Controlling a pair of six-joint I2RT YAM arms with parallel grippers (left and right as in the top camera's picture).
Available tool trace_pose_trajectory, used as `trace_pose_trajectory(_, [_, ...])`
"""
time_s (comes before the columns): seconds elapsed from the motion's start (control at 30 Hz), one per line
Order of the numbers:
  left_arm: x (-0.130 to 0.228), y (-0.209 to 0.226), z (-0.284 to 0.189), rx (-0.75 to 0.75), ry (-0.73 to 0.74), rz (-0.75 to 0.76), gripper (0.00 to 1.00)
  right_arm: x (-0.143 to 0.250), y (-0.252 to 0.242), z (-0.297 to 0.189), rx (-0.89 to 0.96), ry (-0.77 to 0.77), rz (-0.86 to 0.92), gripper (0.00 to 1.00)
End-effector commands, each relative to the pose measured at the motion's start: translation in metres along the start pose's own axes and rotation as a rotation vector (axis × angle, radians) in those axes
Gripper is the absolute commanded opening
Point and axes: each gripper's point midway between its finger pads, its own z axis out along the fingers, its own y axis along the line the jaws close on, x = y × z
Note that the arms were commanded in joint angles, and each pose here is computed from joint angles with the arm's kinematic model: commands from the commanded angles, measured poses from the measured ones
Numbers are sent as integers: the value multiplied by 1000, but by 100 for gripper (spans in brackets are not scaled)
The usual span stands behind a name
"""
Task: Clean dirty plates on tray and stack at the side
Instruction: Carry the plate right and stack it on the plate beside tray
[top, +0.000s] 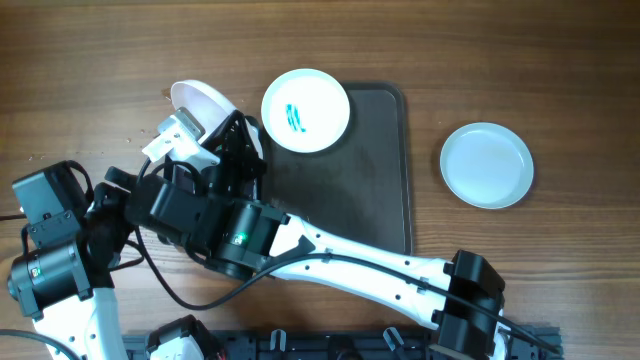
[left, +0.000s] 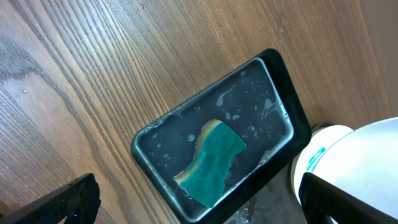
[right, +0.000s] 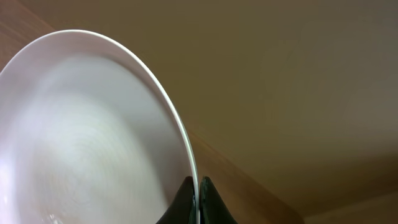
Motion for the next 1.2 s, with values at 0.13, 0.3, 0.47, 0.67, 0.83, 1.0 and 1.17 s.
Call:
trace_pose_trajectory(0.13, [-4, -4, -3, 17, -7, 1, 100, -7, -6, 8, -69, 1, 108, 4])
trace_pose_trajectory(0.3, [-4, -4, -3, 17, -7, 1, 100, 65, 49, 65, -663, 414, 506, 4])
trace_pose_trajectory(0.47, [-4, -4, -3, 17, -7, 1, 100, 77, 17, 90, -1190, 608, 849, 4])
trace_pose_trajectory(0.67, [-4, -4, -3, 17, -7, 1, 100, 164, -120, 137, -830, 739, 998, 4])
trace_pose_trajectory(0.83, [-4, -4, -3, 16, -7, 1, 100, 236, -200, 102, -552, 870, 916, 4])
trace_pose_trajectory(1.0, [-4, -4, -3, 17, -7, 1, 100, 338, -213, 81, -391, 1058, 1006, 4])
trace_pose_trajectory(1.17, [-4, -4, -3, 16, -7, 1, 100, 442, -186, 90, -354, 1126, 1343, 4])
